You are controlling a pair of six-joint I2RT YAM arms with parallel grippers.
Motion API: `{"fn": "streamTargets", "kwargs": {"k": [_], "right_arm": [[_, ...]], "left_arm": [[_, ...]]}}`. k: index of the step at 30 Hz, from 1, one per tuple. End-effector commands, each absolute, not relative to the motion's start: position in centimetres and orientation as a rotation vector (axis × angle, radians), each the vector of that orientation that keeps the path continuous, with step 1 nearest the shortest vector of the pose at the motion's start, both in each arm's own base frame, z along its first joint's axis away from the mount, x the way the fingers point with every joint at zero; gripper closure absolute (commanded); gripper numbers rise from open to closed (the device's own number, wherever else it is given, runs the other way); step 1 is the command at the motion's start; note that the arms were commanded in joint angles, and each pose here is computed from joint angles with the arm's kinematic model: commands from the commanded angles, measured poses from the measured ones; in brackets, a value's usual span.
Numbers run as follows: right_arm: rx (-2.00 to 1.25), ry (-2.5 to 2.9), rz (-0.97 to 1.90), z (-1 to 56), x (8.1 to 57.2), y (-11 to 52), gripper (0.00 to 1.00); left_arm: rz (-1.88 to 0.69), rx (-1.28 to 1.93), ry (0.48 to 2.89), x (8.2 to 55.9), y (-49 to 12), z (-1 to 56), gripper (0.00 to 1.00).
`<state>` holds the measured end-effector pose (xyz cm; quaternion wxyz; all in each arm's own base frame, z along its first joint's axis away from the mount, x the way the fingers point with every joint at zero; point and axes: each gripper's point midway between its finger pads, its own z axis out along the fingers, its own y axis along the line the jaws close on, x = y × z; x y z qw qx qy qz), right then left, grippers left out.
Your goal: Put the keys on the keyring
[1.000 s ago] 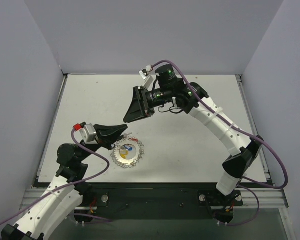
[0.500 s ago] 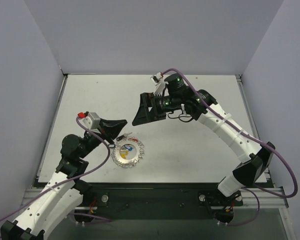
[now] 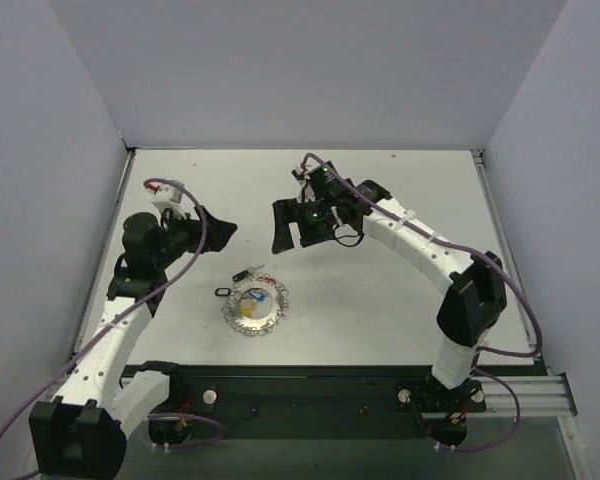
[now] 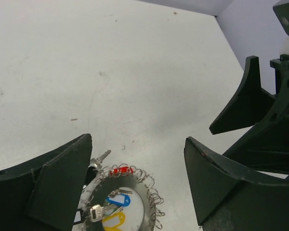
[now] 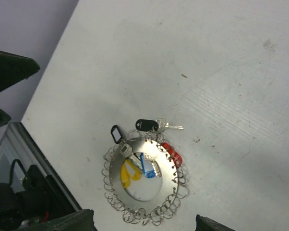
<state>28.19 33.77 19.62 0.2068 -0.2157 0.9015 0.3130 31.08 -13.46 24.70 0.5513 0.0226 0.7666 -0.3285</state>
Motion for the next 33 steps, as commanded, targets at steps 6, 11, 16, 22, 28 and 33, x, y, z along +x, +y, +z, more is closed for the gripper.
{"fn": "streamTargets", "kwargs": {"k": [6,11,16,22,28,33], "right_arm": [[-0.59,2.532,0.636,14.6,34.7,37.2,0.18],[-0.625,2.581,0.628,10.6,35.0,41.4,0.33],[-0.658,2.594,0.614,8.6,34.5,43.9,0.43],[-0.685,2.651,0.568,6.0,32.6,44.4,0.48],[-0.696,2.638,0.581,6.0,31.8,45.1,0.47],[-0.667,2.539,0.599,9.8,32.5,44.7,0.42]], "left_arm": [[-0.843,-0.239,2.097,34.5,-8.0,19.9,0.11],[-0.696,-0.299,2.229,35.6,-5.7,16.7,0.11],[-0.622,-0.324,2.278,36.0,-4.6,15.3,0.11],[-0.59,-0.343,2.3,36.2,-4.2,14.0,0.11],[-0.624,-0.311,2.284,36.1,-4.7,14.4,0.11],[-0.653,-0.28,2.231,36.4,-5.1,16.0,0.1]]}}
